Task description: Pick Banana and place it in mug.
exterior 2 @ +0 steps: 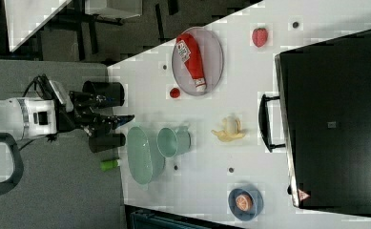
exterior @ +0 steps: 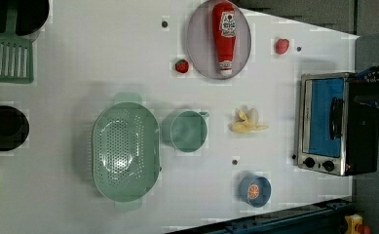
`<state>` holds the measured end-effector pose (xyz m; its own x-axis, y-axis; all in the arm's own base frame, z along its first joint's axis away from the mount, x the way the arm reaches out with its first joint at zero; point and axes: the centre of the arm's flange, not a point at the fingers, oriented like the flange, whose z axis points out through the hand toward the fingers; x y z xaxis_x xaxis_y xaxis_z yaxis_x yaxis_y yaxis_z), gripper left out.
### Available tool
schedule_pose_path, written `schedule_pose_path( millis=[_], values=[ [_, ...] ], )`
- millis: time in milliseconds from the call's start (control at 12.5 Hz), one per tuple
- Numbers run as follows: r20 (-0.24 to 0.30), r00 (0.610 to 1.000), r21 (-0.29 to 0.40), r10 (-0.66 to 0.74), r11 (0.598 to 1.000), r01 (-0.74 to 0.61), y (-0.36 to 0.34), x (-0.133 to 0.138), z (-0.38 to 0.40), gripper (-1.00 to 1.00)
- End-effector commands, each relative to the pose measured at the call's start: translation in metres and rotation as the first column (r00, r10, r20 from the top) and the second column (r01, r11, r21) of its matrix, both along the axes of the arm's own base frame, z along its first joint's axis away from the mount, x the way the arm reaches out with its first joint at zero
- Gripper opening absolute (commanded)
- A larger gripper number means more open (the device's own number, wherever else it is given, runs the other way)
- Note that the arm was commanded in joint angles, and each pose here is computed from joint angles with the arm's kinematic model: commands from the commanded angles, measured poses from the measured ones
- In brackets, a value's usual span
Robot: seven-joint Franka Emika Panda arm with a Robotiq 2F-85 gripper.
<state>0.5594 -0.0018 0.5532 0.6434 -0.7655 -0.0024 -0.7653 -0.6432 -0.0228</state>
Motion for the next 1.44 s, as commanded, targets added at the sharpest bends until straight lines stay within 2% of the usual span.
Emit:
schedule_pose_path(
  millis=[80,240,320,560,720,800,1040,1440],
  values=[
    [-0.027,1.000,-0.018,0.008,1.000,-0.009,-0.021,-0.094,0.046,0.48],
    [-0.036,0.999,-0.017,0.008,1.000,-0.008,-0.021,-0.095,0.041,0.95],
    [-0.051,0.999,-0.016,0.007,1.000,-0.008,-0.021,-0.095,0.034,1.00],
    [-0.114,0.993,-0.010,0.007,1.000,-0.008,-0.022,-0.091,-0.019,1.00],
    [-0.137,0.990,-0.006,0.017,1.000,-0.018,-0.023,-0.086,-0.059,1.00],
    [-0.142,0.989,-0.001,0.042,0.999,-0.042,-0.024,-0.081,-0.104,1.00],
    [-0.121,0.982,0.013,0.147,0.989,-0.147,-0.025,-0.073,-0.180,1.00],
    [-0.097,0.922,0.038,0.375,0.927,-0.373,-0.026,-0.078,-0.289,1.00]
  ],
)
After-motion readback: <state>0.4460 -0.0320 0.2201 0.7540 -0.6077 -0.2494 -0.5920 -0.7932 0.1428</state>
